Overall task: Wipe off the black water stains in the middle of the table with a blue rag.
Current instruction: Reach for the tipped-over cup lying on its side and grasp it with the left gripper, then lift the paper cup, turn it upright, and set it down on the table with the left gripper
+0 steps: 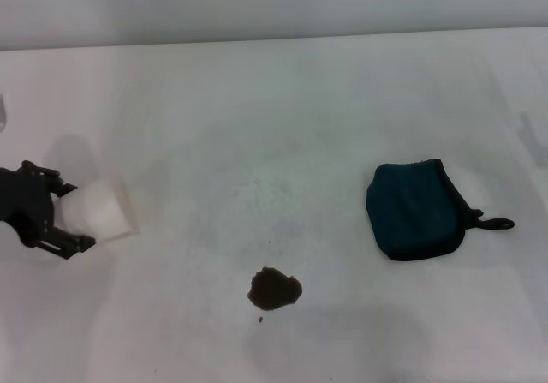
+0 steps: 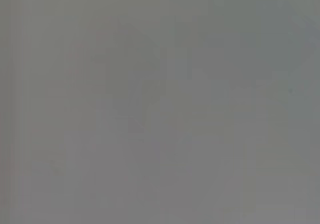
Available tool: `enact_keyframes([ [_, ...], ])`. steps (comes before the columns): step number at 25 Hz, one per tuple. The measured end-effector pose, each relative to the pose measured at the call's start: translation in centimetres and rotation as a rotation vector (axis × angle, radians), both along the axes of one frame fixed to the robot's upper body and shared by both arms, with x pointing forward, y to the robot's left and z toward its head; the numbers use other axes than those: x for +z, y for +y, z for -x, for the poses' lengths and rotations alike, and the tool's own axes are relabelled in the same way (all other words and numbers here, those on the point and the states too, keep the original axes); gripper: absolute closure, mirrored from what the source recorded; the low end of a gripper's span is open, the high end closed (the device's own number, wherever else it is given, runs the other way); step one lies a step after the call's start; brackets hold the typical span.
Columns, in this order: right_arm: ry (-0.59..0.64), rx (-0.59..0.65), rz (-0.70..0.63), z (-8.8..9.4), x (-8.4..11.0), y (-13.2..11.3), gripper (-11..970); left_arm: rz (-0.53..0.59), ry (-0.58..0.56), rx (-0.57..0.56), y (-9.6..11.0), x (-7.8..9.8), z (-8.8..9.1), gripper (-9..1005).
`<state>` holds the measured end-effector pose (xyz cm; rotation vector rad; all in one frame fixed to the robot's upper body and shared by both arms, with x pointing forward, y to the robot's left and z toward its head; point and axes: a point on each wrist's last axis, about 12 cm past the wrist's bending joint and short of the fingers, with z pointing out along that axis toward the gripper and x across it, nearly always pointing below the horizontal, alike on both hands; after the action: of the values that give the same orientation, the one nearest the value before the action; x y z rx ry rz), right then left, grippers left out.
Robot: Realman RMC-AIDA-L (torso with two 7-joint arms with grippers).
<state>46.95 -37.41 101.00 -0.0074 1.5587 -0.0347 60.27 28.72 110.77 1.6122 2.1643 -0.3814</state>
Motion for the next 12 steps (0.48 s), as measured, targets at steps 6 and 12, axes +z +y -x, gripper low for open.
enact_keyframes([
  [6, 0.004, -0.003, 0.002, 0.2, -0.1, -0.1, 102, 0.034, 0.008, 0.002, -0.4, -0.6, 0.3, 222],
  [12, 0.006, -0.005, 0.005, 0.4, -0.1, -0.2, 102, 0.175, -0.073, 0.062, -1.3, 0.0, -0.5, 257],
])
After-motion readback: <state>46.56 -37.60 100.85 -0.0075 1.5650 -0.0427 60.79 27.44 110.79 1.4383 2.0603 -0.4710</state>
